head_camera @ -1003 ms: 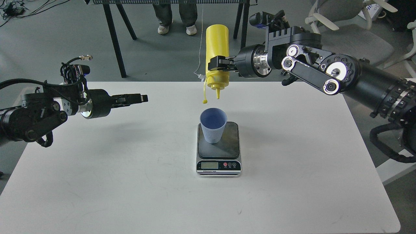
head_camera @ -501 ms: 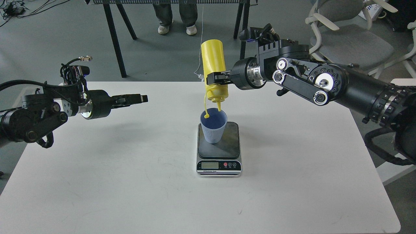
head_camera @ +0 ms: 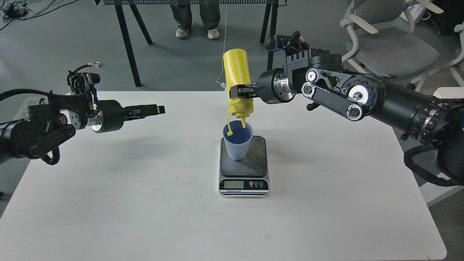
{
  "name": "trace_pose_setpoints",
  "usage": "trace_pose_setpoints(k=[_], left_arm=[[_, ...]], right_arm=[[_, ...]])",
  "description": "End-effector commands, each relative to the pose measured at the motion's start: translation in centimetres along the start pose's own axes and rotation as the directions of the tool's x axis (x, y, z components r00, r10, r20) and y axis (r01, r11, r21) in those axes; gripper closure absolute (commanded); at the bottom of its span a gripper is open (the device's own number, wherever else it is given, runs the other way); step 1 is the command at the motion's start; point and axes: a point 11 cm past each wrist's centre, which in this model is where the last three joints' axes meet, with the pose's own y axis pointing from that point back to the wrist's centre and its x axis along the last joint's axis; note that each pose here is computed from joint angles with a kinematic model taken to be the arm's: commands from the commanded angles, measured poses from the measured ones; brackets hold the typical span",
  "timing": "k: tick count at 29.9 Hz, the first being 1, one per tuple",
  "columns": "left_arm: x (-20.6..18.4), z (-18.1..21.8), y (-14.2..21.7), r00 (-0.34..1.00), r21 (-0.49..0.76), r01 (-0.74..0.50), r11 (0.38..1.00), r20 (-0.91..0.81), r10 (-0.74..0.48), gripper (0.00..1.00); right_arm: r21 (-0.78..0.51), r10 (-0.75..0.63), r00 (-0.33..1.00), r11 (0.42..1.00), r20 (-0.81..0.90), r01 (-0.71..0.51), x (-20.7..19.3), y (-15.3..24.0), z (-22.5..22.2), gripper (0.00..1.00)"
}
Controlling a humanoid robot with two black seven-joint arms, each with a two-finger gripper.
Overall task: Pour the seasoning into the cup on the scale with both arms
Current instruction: 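Tilt the yellow bottle nozzle-down and squeeze into the cup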
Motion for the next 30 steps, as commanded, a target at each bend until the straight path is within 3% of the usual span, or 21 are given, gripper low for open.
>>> trace_pose_setpoints(k=[1,30], left_arm=[[0.0,0.0,0.0,1.000,0.000,0.000,1.000,0.000,0.000,0.27],[-0.4,-0.3,0.0,1.000,0.005,0.004,1.000,-0.001,-0.004,0.27]], right_arm=[[-0.007,0.000,1.000,1.000,-0.011,0.000,-0.1,0.0,0.1,0.58],[-0.007,0.039,0.999,0.999,-0.006,-0.039,1.3,0.7,0.4,0.58]])
